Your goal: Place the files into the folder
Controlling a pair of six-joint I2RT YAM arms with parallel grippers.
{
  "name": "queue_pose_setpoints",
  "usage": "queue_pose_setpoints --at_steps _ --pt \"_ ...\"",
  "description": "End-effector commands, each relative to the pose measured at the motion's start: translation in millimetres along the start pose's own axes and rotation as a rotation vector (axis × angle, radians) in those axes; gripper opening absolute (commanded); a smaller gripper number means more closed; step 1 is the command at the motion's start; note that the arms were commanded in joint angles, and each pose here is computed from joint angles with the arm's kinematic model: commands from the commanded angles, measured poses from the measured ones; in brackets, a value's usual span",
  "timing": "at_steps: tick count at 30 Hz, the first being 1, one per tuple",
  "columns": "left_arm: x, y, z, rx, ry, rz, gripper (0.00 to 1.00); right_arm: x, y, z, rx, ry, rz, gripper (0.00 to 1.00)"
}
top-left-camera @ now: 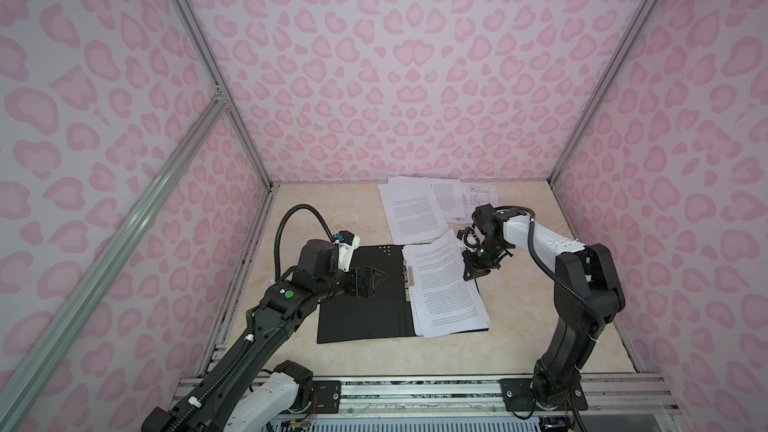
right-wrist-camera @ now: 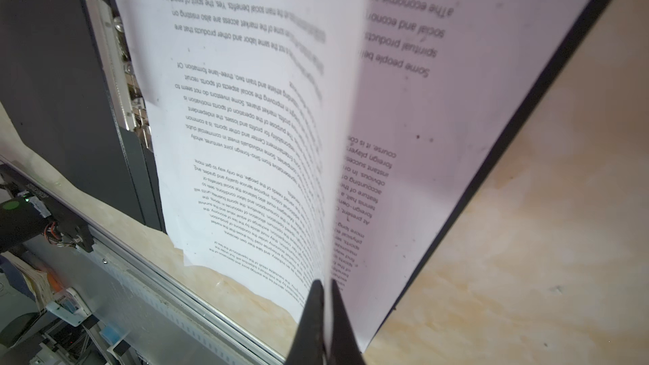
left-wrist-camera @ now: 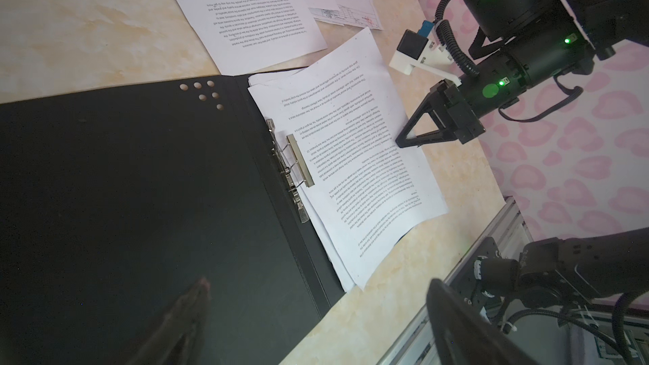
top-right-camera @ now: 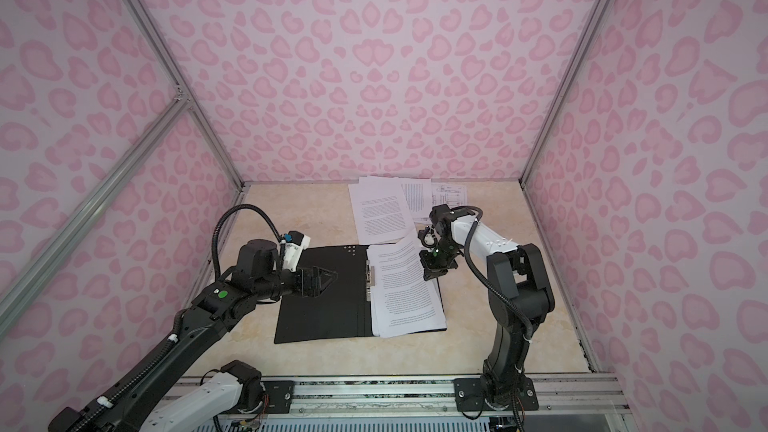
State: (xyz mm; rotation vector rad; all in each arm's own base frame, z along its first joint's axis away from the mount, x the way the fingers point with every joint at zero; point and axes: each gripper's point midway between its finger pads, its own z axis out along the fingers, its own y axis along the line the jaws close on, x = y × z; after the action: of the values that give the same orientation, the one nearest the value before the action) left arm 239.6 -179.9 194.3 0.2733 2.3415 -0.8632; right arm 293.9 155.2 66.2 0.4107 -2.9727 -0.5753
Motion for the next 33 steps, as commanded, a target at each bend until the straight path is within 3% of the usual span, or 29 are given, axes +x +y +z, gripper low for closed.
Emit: queue_pose_setpoints --at_steps 1,12,33 --pt "-2 -2 0 0.011 -0.002 0.011 0.97 -1 0 4 -0.027 -0.004 0.030 0.00" --pt "-1 -2 0 0.011 0.000 0.008 0.97 0 -6 12 -0.047 -0.027 0.110 0.00" --pt "-1 -1 0 0.008 0.002 0.004 0.97 4 -6 20 -0.058 -0.031 0.123 0.02"
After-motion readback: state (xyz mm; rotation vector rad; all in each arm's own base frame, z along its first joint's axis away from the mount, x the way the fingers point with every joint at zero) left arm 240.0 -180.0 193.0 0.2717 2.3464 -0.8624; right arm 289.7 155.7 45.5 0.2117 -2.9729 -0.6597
